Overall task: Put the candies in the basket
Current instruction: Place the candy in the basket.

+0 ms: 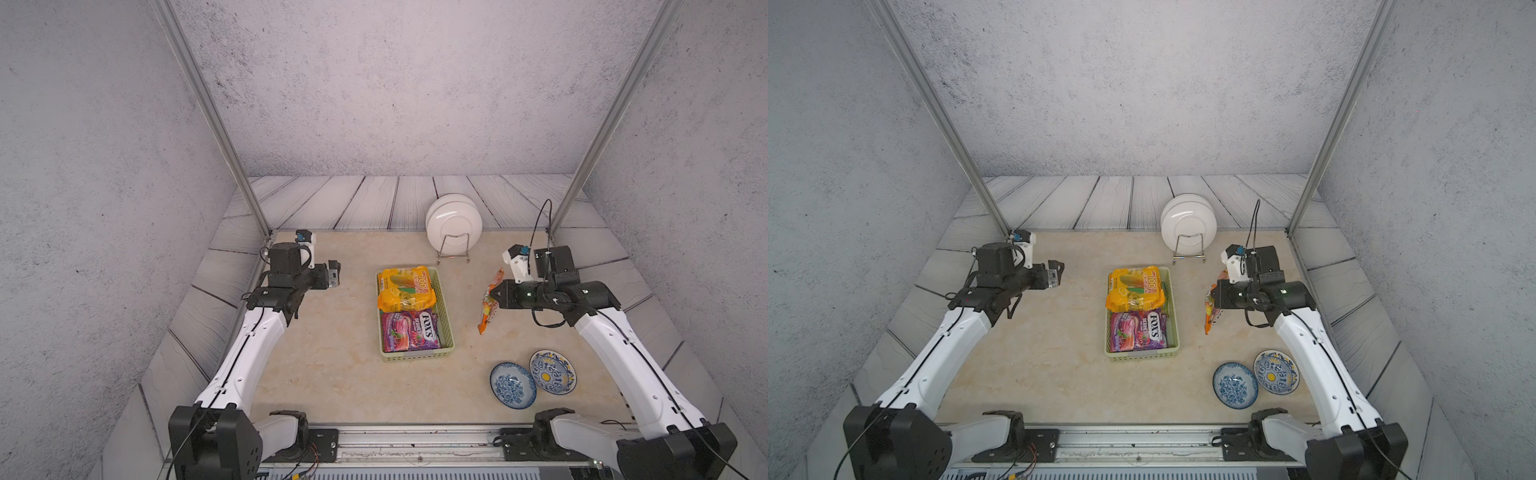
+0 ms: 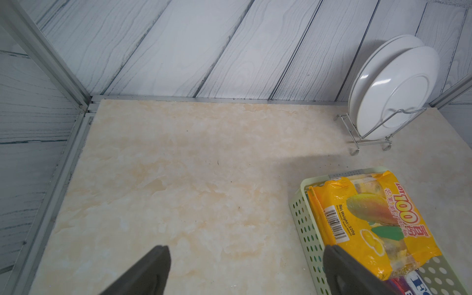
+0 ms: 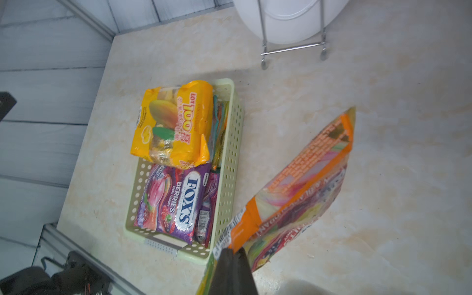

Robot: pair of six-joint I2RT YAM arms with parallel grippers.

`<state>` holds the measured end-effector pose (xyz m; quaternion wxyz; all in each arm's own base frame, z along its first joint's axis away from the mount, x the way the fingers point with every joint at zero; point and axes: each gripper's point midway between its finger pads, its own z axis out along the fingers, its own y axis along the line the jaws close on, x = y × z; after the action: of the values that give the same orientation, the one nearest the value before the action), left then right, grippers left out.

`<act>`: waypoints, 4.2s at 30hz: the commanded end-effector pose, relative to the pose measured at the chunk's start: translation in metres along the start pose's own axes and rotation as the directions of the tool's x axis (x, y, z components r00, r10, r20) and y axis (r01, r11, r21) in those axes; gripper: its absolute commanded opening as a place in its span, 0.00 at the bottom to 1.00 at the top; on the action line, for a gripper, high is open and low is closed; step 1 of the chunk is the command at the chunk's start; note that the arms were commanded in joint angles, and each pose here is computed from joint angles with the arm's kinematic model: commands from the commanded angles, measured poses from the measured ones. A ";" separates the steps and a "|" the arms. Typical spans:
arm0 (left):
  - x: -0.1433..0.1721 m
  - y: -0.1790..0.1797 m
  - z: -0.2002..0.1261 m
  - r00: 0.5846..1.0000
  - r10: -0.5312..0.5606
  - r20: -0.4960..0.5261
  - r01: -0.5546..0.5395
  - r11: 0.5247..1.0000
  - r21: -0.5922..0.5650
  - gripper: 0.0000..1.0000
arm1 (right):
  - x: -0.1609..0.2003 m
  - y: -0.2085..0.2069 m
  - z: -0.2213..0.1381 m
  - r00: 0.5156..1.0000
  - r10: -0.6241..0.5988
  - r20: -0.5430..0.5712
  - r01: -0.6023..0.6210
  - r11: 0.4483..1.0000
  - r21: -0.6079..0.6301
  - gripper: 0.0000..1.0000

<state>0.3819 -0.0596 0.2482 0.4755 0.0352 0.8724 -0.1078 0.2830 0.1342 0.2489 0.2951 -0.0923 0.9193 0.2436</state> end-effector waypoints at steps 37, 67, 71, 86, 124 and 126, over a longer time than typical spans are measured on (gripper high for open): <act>-0.011 0.005 -0.014 0.998 0.044 0.046 -0.043 0.999 -0.018 0.99 | 0.039 0.158 0.095 0.886 -0.412 -0.213 0.313 0.870 -0.381 0.00; -0.009 0.003 -0.013 0.998 0.047 0.042 -0.047 0.999 -0.013 0.99 | 0.095 0.202 0.173 0.776 -0.493 -0.393 0.367 0.860 -0.354 0.11; -0.004 0.006 -0.009 0.998 0.045 0.039 -0.045 0.999 -0.021 0.99 | 0.080 0.197 0.164 0.788 -0.502 -0.357 0.413 0.860 -0.298 0.47; 0.000 0.006 -0.003 0.998 0.055 0.032 -0.055 0.998 -0.019 0.98 | 0.084 0.131 0.190 0.783 -0.480 -0.396 0.518 0.855 -0.011 0.53; 0.057 0.062 0.069 0.985 0.089 0.147 -0.058 0.978 -0.201 0.98 | -0.075 0.010 0.023 0.804 -0.576 0.148 0.340 0.649 0.681 1.00; 0.054 0.060 0.069 0.985 0.090 0.148 -0.060 0.979 -0.197 0.98 | -0.075 -0.005 0.018 0.792 -0.580 0.192 0.301 0.644 0.704 1.00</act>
<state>0.4082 -0.0171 0.1353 0.5040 0.0096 0.8636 -0.0005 0.3449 0.1588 0.2498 0.4726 -0.2000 0.8484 -0.1297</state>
